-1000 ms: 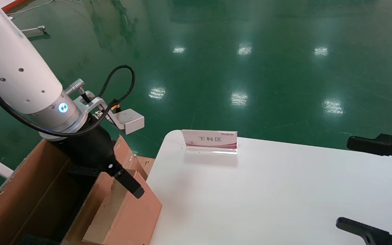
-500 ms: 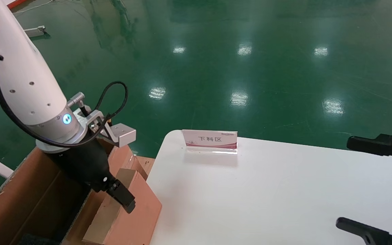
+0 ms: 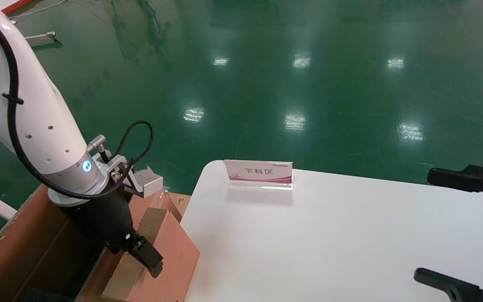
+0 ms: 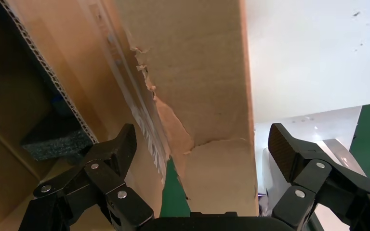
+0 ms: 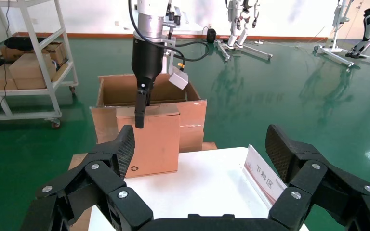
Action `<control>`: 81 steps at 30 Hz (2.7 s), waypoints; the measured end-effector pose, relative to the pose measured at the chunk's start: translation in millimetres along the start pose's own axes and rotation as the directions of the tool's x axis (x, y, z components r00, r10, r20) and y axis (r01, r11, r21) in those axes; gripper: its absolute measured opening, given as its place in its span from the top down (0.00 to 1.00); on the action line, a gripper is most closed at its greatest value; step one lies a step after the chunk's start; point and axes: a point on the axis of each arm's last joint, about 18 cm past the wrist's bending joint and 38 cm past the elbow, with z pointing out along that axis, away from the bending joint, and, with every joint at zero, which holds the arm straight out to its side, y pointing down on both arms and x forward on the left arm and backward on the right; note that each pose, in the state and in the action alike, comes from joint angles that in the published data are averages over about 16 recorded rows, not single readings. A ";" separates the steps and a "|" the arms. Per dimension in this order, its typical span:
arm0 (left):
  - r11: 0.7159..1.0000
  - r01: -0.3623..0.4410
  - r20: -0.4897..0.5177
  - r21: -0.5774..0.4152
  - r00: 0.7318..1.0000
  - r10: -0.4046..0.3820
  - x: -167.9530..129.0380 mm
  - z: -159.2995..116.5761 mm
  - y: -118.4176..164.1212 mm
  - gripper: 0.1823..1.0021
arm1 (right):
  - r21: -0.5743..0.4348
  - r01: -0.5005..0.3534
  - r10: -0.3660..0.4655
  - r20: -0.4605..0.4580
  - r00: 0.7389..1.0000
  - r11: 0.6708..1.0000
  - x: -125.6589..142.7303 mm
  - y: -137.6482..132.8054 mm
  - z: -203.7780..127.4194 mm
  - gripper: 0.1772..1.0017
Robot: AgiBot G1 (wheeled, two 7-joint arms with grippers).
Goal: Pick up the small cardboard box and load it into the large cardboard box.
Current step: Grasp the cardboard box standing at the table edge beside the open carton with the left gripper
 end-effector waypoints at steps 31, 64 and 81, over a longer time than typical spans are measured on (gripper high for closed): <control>1.000 0.018 0.000 -0.006 1.000 -0.018 -5.7 15.4 2.3 0.01 | 0.000 0.000 0.000 0.000 1.000 1.000 0.0 0.0 -0.1 0.01; 1.000 0.015 -0.001 -0.005 1.000 -0.015 -4.8 13.4 2.0 0.62 | 0.000 0.000 0.000 0.000 1.000 1.000 0.0 0.0 -0.1 0.29; 0.997 -0.015 0.013 0.081 1.000 0.014 -5.0 -17.0 -7.1 0.76 | 0.000 0.000 0.000 0.000 1.000 1.000 0.0 0.0 -0.1 0.72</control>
